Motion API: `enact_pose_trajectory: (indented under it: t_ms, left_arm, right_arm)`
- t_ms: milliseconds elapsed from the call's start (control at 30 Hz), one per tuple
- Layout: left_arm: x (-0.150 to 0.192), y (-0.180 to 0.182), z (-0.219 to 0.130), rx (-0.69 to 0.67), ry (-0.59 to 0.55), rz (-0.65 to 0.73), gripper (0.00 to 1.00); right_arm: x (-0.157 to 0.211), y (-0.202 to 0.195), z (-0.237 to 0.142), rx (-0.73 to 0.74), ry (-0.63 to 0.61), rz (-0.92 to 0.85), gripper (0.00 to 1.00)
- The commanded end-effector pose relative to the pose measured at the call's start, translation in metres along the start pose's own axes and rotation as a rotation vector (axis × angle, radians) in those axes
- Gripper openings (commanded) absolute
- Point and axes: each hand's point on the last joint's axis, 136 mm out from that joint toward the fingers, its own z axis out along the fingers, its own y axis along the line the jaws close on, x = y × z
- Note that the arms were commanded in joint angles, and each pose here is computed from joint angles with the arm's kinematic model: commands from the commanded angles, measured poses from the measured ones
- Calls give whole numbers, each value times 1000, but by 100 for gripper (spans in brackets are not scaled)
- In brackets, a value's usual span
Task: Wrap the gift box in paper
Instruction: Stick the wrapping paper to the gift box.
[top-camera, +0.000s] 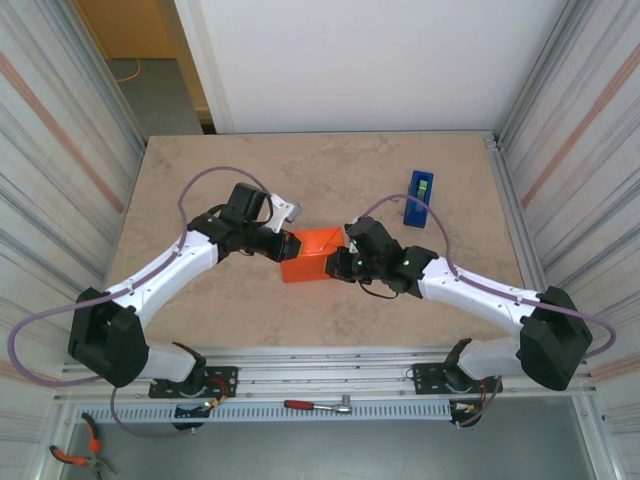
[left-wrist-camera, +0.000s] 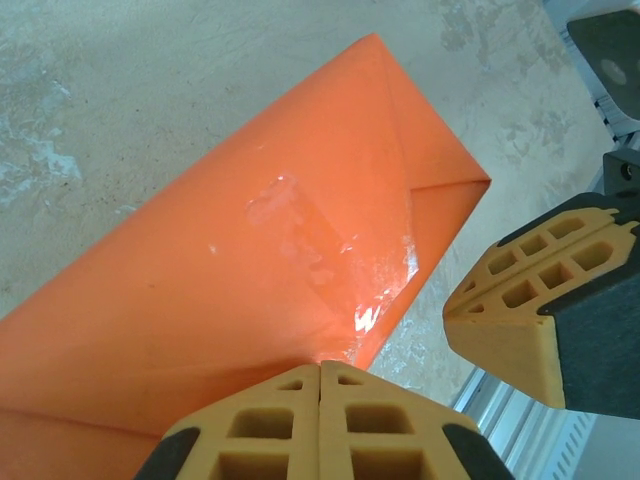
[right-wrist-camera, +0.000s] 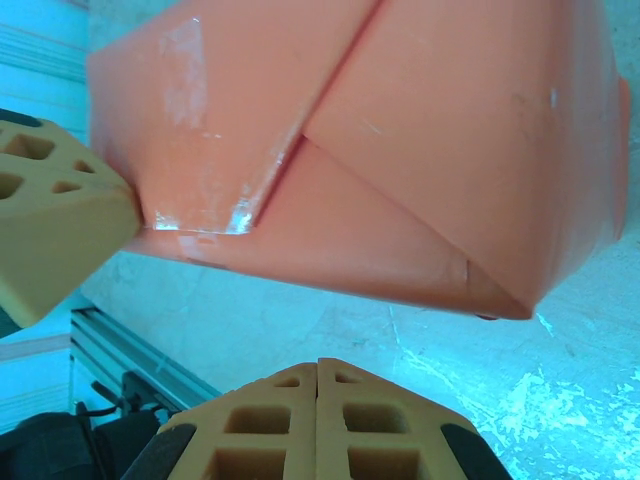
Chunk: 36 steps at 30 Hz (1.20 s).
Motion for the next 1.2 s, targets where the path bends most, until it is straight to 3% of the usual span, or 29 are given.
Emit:
enact_pose_trajectory:
  t_ms: [0,100,367,433,600,967,1167]
  left_arm:
    - [-24,-20,-18,54,-57,14,12]
    - [-37,-23,-25,60,-98,3,21]
    - [-54,-8,-33,-2,-186,-65,28]
    - [-51,-1,-29,-24,-189,-80,26]
    - [-38,14,-19,-54,-179,-105,9]
    - [-15,29,-8,-92,-145,-129,7]
    - [-11,31,-6,-93,-137,-133,4]
  right_arm:
    - [-5,15,-14,-57,-34,-35,0]
    - [-14,24,-24,-70,-65,-53,0]
    - [-60,37,-30,-129,-118,-23,0]
    - [-71,43,-27,-144,-119,-23,0]
    - [-86,54,-3,-156,-83,-29,0]
    - [-84,43,57,-112,18,2,0]
    - [-69,23,64,-83,38,37,0]
